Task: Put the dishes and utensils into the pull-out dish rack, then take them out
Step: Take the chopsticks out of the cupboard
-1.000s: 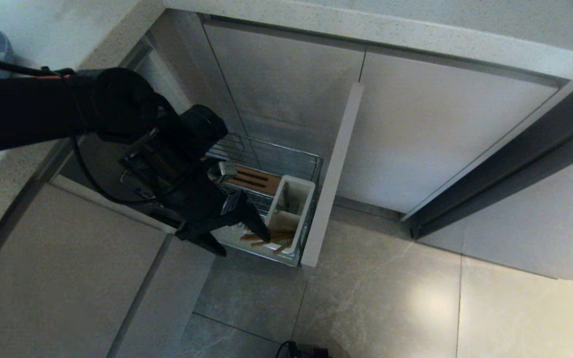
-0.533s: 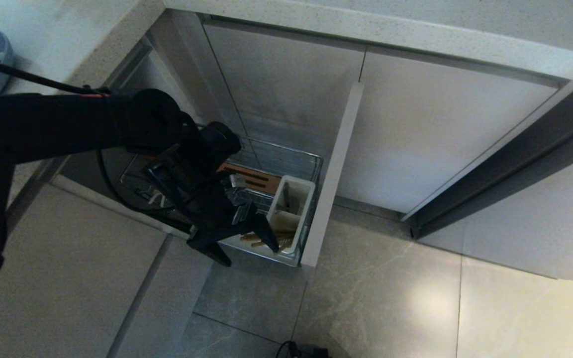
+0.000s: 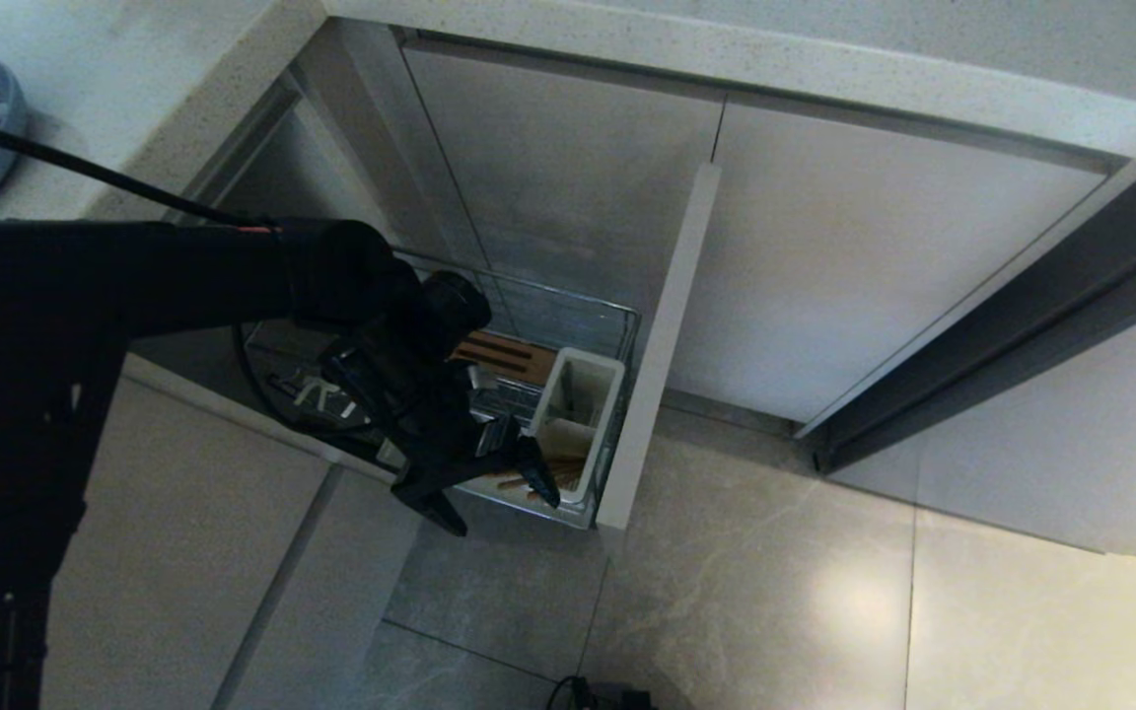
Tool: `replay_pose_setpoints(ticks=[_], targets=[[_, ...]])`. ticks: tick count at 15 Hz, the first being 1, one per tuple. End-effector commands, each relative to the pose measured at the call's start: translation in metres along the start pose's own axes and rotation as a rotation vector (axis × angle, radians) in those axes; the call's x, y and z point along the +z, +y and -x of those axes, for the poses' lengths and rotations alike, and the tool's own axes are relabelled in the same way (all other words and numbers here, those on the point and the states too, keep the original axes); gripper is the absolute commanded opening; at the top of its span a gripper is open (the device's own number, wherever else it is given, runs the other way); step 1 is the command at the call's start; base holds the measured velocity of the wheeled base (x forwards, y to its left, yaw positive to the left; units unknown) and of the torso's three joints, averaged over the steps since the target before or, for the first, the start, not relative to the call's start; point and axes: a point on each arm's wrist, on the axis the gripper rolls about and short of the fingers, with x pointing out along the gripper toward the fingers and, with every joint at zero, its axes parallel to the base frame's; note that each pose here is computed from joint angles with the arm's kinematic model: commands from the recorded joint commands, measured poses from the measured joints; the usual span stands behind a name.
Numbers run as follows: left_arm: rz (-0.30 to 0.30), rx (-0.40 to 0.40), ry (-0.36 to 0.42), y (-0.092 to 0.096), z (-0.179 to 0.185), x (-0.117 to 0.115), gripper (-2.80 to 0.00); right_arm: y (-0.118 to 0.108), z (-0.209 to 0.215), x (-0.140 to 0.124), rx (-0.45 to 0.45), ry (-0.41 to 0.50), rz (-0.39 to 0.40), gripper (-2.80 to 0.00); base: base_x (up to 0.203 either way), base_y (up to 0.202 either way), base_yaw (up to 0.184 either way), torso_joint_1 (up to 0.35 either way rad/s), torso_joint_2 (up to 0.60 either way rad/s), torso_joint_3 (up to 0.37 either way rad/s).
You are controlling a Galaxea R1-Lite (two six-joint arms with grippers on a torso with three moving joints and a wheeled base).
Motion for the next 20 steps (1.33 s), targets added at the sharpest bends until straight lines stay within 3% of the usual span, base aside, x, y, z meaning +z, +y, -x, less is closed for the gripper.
replay_pose_setpoints(ticks=[1,4,14,20], targets=[[0.004,-0.004,0.007,0.001,-0.005,0.003,0.00,0.000,0.000,0.000,0.000,-0.001,0.001,-2.80,0.000,0.000,0.000,0.000,0.00,0.000],[-0.009,-0.085,0.010,-0.001,-0.006,0.006,0.00,0.000,0.000,0.000,0.000,-0.001,0.000,-2.80,0.000,0.000,0.000,0.000,0.00,0.000],[0.010,-0.088,0.018,0.001,-0.014,0.010,0.00,0.000,0.000,0.000,0.000,-0.001,0.000,-2.80,0.000,0.000,0.000,0.000,0.00,0.000],[0.057,-0.101,-0.049,0.010,0.011,0.008,0.00,0.000,0.000,0.000,0.000,-0.001,0.001,-2.80,0.000,0.000,0.000,0.000,0.00,0.000]])
